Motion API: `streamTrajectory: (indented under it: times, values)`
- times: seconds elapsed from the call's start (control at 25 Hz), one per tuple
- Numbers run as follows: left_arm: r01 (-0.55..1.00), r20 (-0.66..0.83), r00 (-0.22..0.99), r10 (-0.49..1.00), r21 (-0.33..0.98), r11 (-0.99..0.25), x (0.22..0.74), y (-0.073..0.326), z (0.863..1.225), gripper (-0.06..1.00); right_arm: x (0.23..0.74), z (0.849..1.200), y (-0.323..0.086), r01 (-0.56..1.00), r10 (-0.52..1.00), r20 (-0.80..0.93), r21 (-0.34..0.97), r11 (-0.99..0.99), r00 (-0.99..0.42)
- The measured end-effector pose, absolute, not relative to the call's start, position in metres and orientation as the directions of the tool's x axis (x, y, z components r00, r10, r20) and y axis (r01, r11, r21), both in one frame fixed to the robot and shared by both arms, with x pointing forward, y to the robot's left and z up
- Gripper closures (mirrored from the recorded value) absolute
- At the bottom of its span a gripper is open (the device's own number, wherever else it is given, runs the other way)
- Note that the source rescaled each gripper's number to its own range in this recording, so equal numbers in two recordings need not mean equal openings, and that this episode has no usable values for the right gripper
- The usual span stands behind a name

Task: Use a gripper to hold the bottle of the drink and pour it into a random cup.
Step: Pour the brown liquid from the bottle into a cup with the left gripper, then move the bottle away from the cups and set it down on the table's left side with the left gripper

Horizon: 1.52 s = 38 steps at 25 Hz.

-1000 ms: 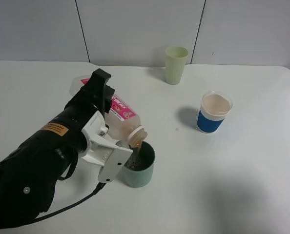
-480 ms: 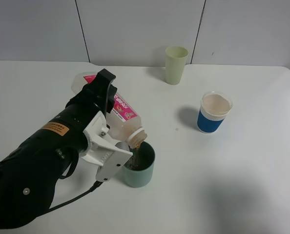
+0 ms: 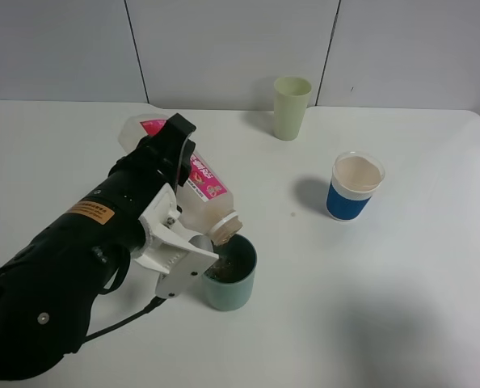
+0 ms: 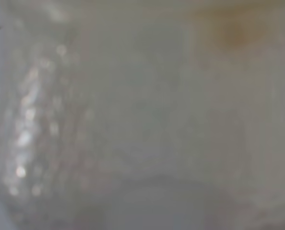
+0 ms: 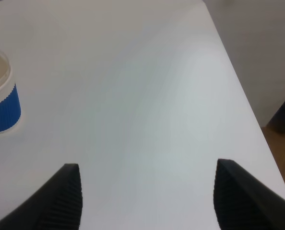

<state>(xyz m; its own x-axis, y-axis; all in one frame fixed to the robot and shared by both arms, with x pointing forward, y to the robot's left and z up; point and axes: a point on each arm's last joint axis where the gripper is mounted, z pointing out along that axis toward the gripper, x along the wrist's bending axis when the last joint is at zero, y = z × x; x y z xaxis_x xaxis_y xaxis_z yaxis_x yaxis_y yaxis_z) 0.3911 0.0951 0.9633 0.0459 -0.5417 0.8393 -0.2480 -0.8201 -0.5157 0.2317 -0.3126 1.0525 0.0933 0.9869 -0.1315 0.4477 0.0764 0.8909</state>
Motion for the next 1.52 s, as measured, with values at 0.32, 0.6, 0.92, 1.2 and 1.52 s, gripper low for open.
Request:
streamTrajectory:
  times: [0.32,0.6,0.92,1.2,1.52]
  values:
    - [-0.25,0.83,0.037,-0.557,-0.532,-0.809,0.391,0.095,0.964,0.9,0.232,1.052,-0.313,0.448,0.987,-0.131,0.891,0.076,0.093]
    - [-0.25,0.83,0.037,-0.556,-0.531,-0.81,0.391,0.095,0.964,0.9,0.232,1.052,-0.313,0.448,0.987,-0.131,0.891,0.076,0.093]
    - [-0.247,0.888,0.102,-0.449,-0.415,-0.876,0.391,0.096,0.961,0.9,0.232,1.052,-0.313,0.448,0.987,-0.131,0.891,0.076,0.093]
    - [-0.235,0.961,0.242,-0.135,-0.077,-0.969,0.389,0.093,0.955,0.9,0.232,1.052,-0.313,0.448,0.987,-0.131,0.891,0.076,0.093]
    - [-0.173,0.92,0.263,0.292,0.343,-0.923,0.403,0.098,0.968,0.9,0.232,1.052,-0.313,0.448,0.987,-0.131,0.891,0.076,0.093]
